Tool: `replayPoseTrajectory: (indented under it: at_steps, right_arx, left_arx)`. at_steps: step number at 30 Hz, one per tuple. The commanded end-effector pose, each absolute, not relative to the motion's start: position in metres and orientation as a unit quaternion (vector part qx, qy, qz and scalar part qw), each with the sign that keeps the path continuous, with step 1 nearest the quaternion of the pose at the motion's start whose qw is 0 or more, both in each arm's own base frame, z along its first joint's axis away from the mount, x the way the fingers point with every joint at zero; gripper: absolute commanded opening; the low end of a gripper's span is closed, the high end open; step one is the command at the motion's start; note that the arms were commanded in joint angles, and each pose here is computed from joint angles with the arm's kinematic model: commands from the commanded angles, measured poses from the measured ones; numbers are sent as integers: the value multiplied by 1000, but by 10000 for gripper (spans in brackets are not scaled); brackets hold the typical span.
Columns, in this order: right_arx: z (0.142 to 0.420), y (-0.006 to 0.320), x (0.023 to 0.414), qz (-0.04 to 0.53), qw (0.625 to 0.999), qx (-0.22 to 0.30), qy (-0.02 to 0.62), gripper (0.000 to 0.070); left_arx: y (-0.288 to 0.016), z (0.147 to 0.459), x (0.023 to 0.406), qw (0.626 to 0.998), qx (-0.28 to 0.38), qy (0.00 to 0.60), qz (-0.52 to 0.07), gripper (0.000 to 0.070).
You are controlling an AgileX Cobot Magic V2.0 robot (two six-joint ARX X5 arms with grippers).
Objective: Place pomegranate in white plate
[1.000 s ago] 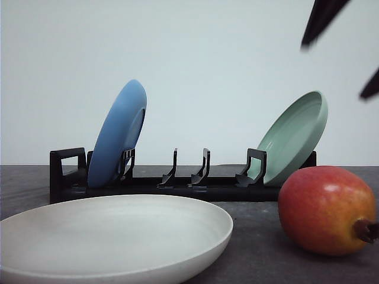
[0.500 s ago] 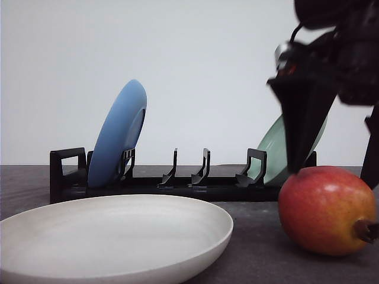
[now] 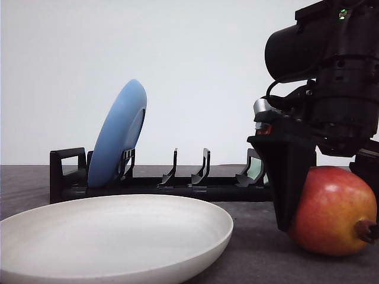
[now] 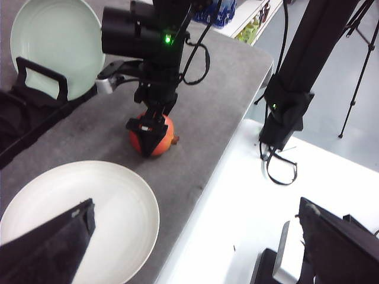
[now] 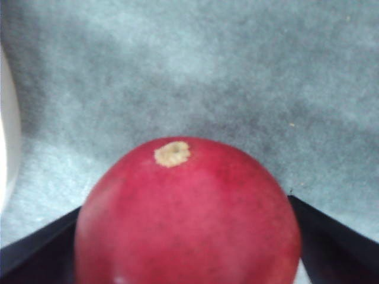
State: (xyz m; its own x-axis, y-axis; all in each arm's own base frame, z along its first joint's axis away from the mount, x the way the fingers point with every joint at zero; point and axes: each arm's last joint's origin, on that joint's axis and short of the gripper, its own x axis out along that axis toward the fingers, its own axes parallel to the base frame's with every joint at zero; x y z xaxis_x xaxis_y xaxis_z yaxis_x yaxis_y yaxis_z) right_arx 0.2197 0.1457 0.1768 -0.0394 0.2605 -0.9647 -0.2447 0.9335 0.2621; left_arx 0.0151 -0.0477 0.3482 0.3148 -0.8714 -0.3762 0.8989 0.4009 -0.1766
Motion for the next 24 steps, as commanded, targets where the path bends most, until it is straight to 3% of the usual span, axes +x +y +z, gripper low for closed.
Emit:
replayPoseTrajectory:
  at_steps: [1,9,17,24]
  right_arx:
    - [178,150,222,185,689,14,701,432]
    - [206,163,233,210,686,49,695,418]
    - [247,224,240,301,692,41,655,418]
    - [226,281,225,340,685,8,644,418]
  left_arx:
    - [-47,354,14,809,31,194,-555,675]
    - [-47,354,14,809,30,193,-555,675]
    - [-47,354,14,809,29,192,-555,675]
    - [-47,354,14,809,29,193,-555,675]
